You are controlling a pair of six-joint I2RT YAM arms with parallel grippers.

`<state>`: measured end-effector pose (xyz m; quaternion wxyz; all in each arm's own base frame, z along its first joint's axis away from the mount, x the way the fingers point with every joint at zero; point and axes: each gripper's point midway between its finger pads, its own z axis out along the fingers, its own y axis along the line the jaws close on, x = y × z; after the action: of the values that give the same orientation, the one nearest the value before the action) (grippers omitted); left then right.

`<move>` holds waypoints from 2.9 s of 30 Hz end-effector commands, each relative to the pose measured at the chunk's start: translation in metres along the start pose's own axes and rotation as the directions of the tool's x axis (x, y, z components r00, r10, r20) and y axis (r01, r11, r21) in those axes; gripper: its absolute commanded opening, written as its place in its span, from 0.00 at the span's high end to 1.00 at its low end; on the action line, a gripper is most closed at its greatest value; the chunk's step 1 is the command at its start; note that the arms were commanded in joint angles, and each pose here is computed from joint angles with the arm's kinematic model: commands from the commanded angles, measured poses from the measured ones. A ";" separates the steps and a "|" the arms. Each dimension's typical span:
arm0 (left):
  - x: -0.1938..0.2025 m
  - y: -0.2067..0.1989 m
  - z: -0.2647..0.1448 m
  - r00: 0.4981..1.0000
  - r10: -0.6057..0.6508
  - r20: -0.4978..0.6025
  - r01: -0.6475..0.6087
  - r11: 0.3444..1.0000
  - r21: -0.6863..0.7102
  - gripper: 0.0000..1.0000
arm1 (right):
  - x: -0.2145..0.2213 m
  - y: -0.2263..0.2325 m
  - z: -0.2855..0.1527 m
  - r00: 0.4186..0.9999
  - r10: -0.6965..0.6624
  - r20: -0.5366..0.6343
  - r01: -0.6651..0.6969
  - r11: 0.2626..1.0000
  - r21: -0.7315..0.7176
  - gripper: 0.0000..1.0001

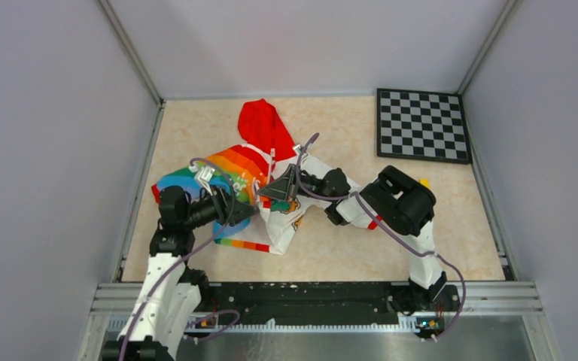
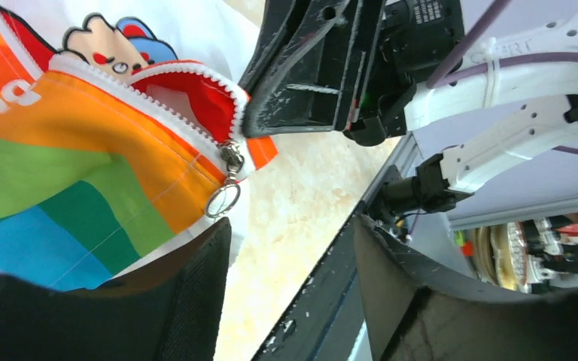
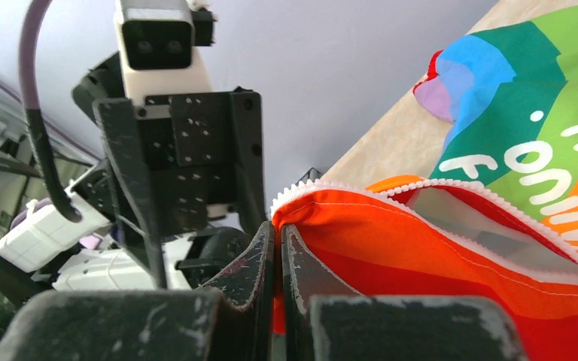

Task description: Zip up the jacket

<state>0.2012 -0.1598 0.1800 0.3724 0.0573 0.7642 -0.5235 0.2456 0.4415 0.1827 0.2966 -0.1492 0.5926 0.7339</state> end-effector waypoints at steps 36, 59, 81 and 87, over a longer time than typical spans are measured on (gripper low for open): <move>-0.004 0.022 -0.001 0.843 -0.471 0.262 0.442 0.882 0.165 0.09 | -0.008 0.066 -0.009 0.918 -0.396 0.016 0.384 0.878 -0.286 1.00; -0.008 0.004 -0.001 0.798 -0.588 0.131 0.536 0.792 0.293 0.50 | -0.010 0.070 -0.006 0.915 -0.403 0.027 0.393 0.872 -0.292 1.00; 0.000 0.010 0.003 0.845 -0.521 0.122 0.484 0.841 0.244 0.97 | -0.013 0.072 -0.005 0.924 -0.382 0.037 0.376 0.882 -0.283 1.00; 0.003 0.011 0.006 0.915 -0.397 0.075 0.374 0.903 0.211 1.00 | -0.020 0.076 0.001 0.944 -0.327 0.050 0.327 0.901 -0.284 1.00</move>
<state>0.2150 -0.1567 0.1755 0.2888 -0.1572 0.6582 -0.6772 0.2234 0.4342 0.1868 0.3208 -0.2704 0.5503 0.7219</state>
